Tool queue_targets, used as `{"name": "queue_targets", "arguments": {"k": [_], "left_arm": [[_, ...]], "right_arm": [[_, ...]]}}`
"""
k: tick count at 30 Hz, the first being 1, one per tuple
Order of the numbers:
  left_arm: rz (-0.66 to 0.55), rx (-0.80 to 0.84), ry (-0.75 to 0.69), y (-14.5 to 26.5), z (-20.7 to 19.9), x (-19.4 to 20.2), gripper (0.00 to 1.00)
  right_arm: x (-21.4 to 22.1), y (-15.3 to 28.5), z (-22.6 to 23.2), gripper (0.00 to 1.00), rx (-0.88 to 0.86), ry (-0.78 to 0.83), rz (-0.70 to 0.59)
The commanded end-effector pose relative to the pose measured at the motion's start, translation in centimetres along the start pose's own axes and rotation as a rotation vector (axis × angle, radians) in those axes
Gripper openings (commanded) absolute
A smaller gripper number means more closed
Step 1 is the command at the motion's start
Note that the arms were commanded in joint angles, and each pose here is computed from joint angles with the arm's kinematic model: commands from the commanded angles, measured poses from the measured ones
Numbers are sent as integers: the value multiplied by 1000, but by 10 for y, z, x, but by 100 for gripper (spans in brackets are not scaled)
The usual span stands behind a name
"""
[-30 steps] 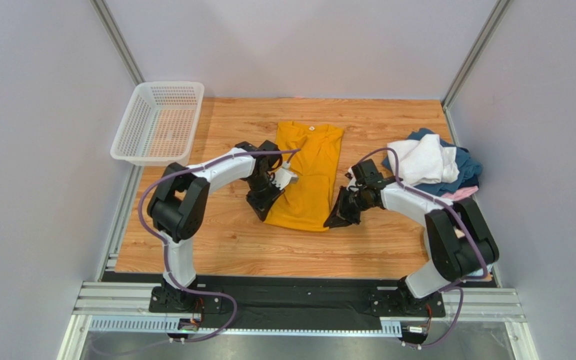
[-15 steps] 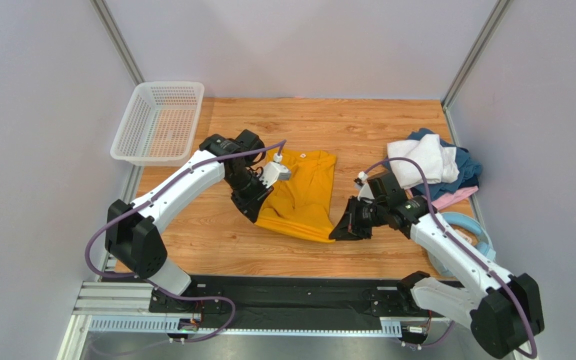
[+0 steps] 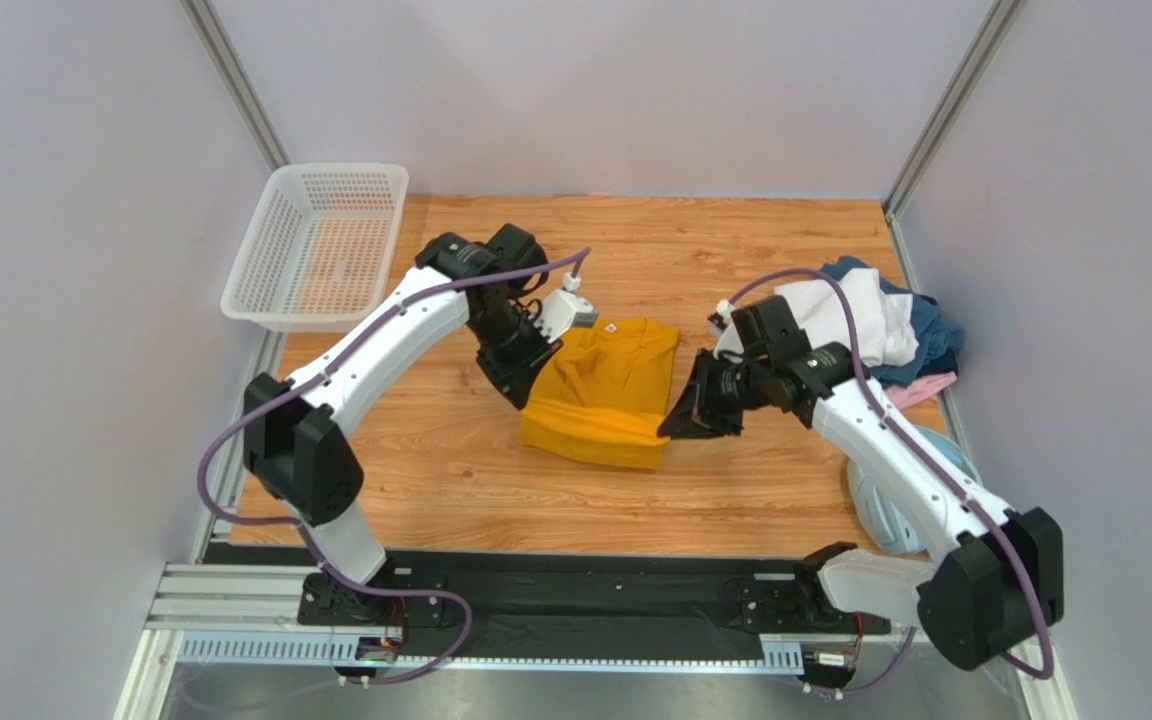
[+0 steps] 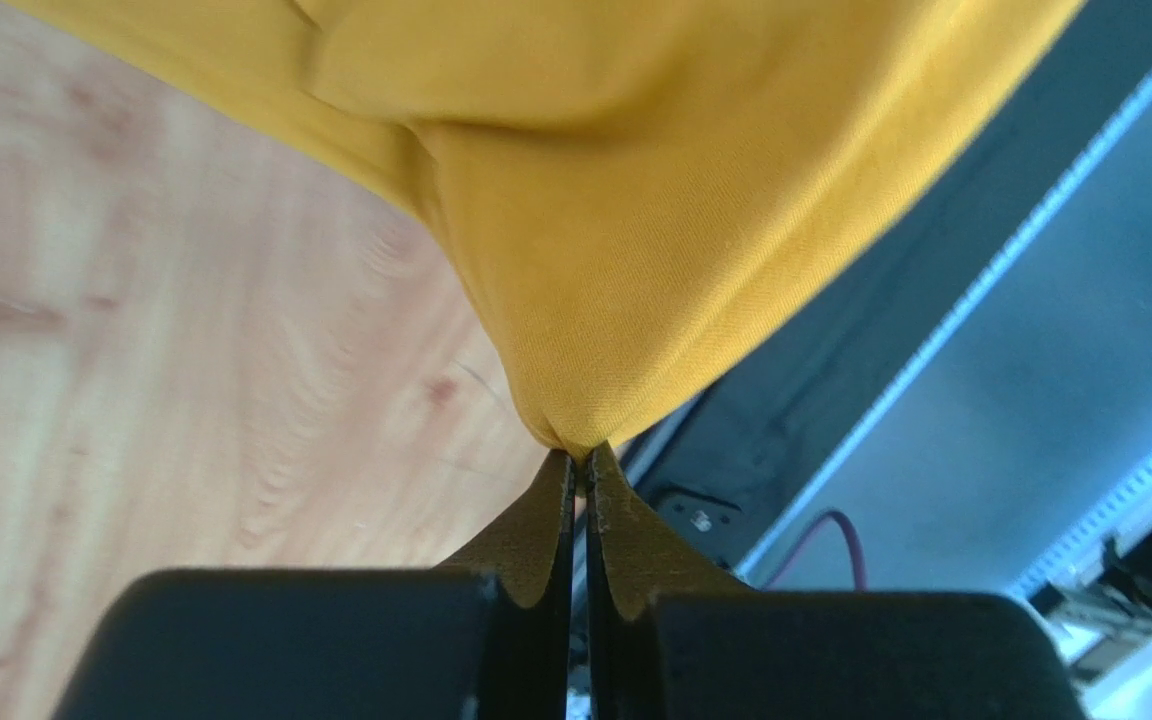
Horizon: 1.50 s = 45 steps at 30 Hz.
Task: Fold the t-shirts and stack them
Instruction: Fold the long partially folded tshirt into a neat square
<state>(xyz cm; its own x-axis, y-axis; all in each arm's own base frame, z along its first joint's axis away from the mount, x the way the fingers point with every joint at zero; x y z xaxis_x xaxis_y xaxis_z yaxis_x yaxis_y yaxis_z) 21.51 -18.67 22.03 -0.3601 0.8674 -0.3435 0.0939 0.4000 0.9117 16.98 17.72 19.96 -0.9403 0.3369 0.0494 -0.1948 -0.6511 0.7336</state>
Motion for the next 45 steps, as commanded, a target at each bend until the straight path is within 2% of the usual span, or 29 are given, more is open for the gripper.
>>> {"name": "queue_targets", "arguments": {"k": [1, 2, 4, 8, 17, 23, 27, 36, 38, 39, 40, 41, 43, 44, 45], "left_arm": [[107, -48, 2, 0, 29, -11, 1], [78, -76, -10, 8, 38, -22, 1], [112, -78, 17, -2, 57, -28, 0], [106, -115, 22, 1, 86, -47, 0], [167, -202, 55, -27, 141, -51, 0], [191, -245, 70, -53, 175, -55, 0], [197, -272, 76, -76, 196, -58, 0], [137, -411, 86, -67, 224, -66, 0], [144, -455, 89, -62, 229, -65, 0], [148, -467, 89, -61, 231, -65, 2], [152, -480, 98, -59, 234, -62, 5], [158, -494, 102, -57, 237, -60, 17], [137, -515, 132, -45, 241, -57, 34], [121, -528, 146, -39, 241, -58, 55], [84, -551, 153, -22, 237, -62, 69]], "right_arm": [[-42, 8, 21, 0, -1, 54, -110], [-50, 12, 30, 0, -25, 65, -135], [-66, 10, 33, 0, -23, 48, -150], [-93, 2, 34, 0, -34, 23, -163], [-156, -30, 16, 0, -23, -60, -170], [-200, -48, 21, 0, -65, -94, -170], [-224, -75, 17, 0, -67, -118, -125], [-255, -110, 8, 1, -41, -131, -93], [-259, -112, 4, 14, -15, -136, -95], [-264, -114, 4, 25, -1, -130, -102], [-264, -112, 1, 44, 35, -128, -95], [-268, -111, -2, 51, 73, -124, -112], [-273, -101, 6, 66, 99, -93, -134], [-277, -94, 8, 71, 118, -79, -172], [-278, -81, 19, 75, 106, -57, -207]]}}
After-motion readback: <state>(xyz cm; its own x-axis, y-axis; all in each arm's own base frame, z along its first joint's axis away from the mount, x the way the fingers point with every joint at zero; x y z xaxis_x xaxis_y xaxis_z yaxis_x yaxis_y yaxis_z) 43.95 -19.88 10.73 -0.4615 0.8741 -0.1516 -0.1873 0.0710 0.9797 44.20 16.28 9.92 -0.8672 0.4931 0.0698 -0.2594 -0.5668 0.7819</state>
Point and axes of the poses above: each gripper's point midway between its finger pads, its own y axis back along the fingers, its own z axis along the line the jaws close on, x = y × z, the point moved 5 cm from there along y, back along the fingers, and after that the axes turned 13 degrees about -y, right-handed, at the moved point
